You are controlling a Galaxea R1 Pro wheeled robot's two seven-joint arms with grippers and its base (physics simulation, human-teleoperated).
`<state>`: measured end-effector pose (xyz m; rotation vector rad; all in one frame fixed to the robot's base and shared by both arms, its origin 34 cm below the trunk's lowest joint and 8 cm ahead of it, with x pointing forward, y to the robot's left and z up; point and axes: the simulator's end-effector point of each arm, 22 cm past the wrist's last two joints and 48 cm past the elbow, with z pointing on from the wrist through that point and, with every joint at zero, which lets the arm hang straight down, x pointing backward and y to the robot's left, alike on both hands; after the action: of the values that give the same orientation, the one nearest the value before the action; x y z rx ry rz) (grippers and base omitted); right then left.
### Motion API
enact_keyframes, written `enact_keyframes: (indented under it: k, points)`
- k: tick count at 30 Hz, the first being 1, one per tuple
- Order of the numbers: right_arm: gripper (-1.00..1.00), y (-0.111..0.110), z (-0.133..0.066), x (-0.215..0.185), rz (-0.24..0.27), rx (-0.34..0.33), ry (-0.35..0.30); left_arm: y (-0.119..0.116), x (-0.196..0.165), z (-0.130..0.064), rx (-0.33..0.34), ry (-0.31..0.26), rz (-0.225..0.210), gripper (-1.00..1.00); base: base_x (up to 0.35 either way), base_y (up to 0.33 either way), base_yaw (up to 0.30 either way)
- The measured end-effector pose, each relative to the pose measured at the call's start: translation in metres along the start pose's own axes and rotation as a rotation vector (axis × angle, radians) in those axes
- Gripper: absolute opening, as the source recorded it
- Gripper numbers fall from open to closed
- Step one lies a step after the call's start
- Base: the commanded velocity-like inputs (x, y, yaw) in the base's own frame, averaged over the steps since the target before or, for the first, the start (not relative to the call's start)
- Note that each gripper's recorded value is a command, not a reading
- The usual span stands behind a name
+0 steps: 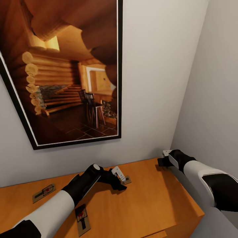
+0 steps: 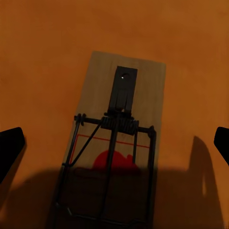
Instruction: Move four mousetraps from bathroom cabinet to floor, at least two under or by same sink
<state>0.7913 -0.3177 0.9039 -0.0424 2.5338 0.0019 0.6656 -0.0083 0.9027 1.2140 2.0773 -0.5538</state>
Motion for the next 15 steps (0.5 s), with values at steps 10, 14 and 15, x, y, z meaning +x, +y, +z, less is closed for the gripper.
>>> enact_keyframes:
  k: [10, 14, 15]
  points:
    - [-1.0, 0.0007, 0.0032, 0.0014, 0.0, -0.001, 0.0, 0.0004, 0.0021, 0.0027, 0.001, 0.0, 0.0, 1.0, 0.0, 0.0, 0.0]
    - [-1.0, 0.0011, 0.0033, 0.0014, 0.0, -0.001, 0.0, 0.0005, 0.0022, 0.0027, 0.0, 0.0, 0.0, 1.0, 0.0, 0.0, 0.0]
    - [-1.0, 0.0011, 0.0033, 0.0014, 0.0, -0.001, 0.0, 0.0004, 0.0022, 0.0027, 0.0, 0.0, 0.0, 1.0, 0.0, 0.0, 0.0]
